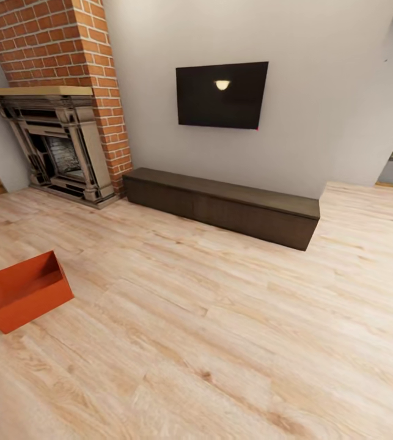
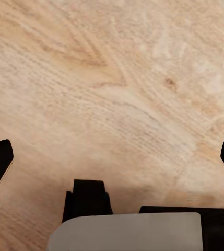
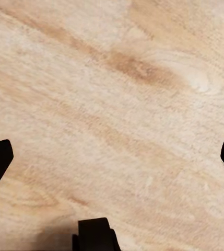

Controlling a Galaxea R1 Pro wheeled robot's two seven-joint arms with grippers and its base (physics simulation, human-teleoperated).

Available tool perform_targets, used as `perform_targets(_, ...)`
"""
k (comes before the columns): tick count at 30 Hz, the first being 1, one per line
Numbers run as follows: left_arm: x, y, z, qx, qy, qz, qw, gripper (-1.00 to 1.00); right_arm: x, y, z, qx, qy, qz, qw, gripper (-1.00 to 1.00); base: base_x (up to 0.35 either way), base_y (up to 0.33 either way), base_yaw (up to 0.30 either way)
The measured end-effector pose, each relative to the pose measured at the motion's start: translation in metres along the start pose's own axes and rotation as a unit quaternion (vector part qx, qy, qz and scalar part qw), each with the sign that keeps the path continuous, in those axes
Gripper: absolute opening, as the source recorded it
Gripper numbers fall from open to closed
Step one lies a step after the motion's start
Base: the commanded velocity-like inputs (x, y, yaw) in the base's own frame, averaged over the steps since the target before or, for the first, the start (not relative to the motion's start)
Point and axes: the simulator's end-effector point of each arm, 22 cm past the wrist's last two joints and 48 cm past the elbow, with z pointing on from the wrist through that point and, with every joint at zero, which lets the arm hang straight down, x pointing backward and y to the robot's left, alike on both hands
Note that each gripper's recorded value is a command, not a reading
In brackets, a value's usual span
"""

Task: Move the two storage containers from the living room to the garage. In the garage, place one container on the floor and stack the other container on top of it (either order is fine).

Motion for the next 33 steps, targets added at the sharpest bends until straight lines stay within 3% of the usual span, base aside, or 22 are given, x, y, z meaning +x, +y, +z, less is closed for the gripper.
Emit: perform_targets(33, 0.0001, 0.0002, 0.0000, 0.000, 0.000, 0.000, 1.0000, 1.00, -0.0002, -0.0001, 0.0000, 0.000, 0.000, 0.000, 1.0000, 1.00, 0.333, 0.000, 0.281)
